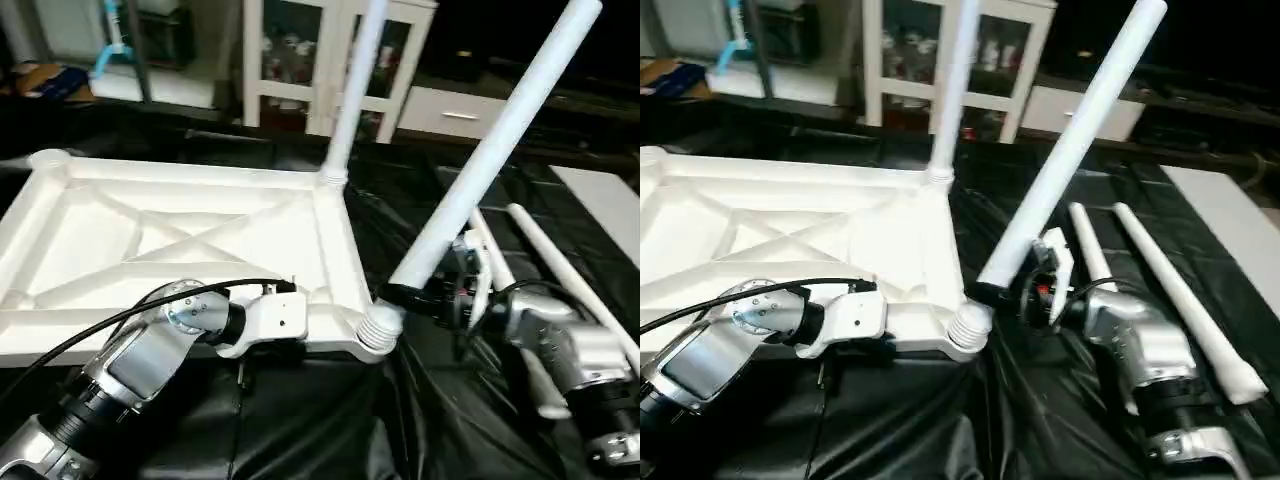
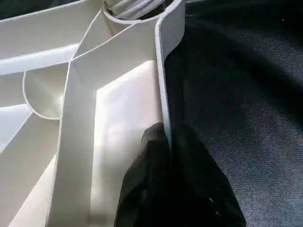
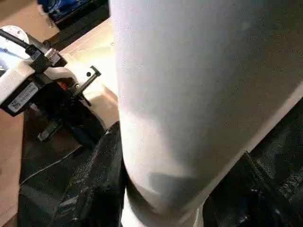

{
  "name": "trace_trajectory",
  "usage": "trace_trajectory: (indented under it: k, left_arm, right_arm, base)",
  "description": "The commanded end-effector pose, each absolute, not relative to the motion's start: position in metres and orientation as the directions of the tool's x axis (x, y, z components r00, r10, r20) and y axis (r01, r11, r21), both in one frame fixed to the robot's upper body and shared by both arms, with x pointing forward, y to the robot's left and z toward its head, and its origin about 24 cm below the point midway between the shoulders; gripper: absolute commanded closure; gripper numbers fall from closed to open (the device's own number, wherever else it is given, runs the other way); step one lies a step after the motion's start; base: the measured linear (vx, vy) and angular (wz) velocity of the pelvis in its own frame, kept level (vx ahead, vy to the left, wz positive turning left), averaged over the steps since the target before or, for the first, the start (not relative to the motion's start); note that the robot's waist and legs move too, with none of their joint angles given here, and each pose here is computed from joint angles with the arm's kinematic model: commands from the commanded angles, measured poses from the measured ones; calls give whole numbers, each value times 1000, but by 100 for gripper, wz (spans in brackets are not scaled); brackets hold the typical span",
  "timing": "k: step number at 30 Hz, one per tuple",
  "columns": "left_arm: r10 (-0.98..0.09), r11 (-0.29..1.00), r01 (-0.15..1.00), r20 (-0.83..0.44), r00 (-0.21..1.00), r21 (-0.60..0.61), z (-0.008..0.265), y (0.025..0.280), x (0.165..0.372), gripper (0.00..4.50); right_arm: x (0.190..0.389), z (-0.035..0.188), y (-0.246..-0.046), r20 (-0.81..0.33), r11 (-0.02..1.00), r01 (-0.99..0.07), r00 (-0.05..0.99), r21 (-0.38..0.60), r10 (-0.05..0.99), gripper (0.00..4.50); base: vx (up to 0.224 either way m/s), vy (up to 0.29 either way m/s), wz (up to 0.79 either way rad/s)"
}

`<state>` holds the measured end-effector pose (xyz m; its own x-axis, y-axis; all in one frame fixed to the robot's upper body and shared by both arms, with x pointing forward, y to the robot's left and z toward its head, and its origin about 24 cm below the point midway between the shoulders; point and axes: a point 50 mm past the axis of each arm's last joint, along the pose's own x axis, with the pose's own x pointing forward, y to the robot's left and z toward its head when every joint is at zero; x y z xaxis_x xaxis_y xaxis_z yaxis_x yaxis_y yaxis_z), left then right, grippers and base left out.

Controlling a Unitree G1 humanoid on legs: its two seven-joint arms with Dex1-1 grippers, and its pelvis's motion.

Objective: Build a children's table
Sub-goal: Insert table leg to table base

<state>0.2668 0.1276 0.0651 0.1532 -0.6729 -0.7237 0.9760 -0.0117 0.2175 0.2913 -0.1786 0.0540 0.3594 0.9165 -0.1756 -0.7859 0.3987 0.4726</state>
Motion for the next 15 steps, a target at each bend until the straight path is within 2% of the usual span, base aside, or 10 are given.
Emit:
trace_trajectory:
  k: [1,9,15]
  left_arm:
    - [-640,-41,975,-755,141,217,60,127,266,450]
    - [-639,-46,975,-756,139,218,60,127,265,450]
    - [-640,-46,975,-756,137,217,60,127,265,450]
  right_arm:
    - [281,30,-196,-326,486,-700,362,524,873,262]
    - [292,42,-197,-328,476,-729,351,492,877,262]
    - [299,66,-192,-224,407,-759,340,508,914,262]
  base:
    - [0,0,0]
    - [0,0,0]
    - [0,0,0]
